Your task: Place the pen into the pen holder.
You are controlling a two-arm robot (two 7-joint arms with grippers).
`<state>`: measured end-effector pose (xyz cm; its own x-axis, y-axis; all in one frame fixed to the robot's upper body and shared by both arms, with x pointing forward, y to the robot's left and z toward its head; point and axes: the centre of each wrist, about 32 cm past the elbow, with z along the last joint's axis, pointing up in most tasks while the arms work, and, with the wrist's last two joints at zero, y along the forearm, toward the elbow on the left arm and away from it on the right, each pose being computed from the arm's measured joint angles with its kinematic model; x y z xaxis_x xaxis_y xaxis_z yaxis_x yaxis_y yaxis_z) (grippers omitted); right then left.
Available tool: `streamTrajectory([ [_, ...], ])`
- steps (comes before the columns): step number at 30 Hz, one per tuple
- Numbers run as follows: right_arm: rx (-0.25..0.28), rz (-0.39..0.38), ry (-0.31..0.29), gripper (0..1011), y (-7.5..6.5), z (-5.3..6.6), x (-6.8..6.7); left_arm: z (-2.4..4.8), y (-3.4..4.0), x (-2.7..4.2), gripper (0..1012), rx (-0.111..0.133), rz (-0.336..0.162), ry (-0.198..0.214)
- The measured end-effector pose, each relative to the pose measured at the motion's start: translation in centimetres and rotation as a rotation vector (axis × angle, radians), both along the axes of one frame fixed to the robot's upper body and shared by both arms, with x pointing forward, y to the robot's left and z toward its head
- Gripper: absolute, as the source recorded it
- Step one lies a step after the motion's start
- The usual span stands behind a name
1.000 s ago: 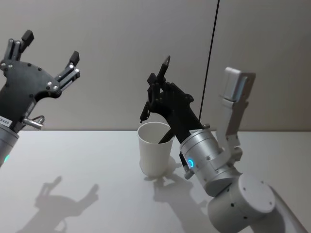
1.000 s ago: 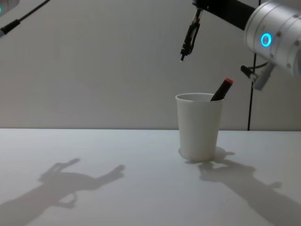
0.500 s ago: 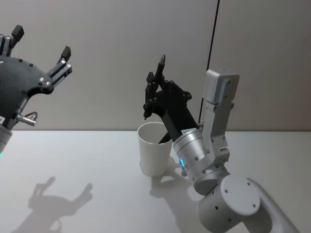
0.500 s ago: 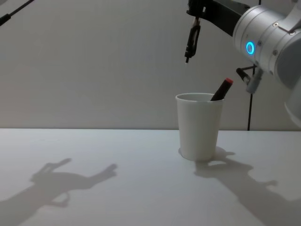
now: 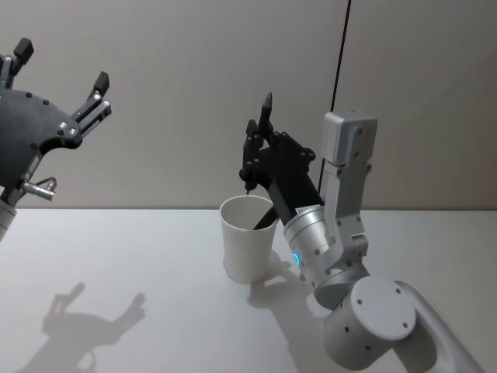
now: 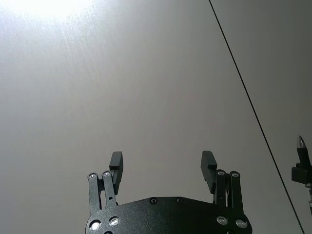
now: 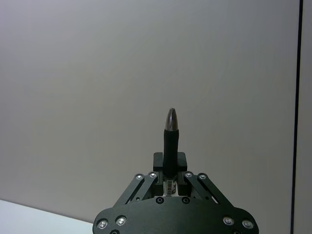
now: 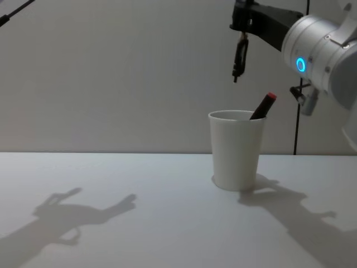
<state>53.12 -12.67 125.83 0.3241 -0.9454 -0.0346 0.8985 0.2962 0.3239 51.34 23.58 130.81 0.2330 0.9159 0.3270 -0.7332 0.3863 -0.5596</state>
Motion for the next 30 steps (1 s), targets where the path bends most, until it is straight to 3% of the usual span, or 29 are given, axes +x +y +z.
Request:
streamTrajectory([
  [14, -0.024, -0.037, 0.028, 144, -1.0, -0.5, 0.4, 0.05, 0.04, -0.02, 1003, 0.000, 0.003, -0.002],
  [30, -0.039, -0.025, 0.047, 145, -0.5, -1.1, 1.2, 0.05, 0.04, -0.02, 1003, 0.000, 0.004, -0.003],
])
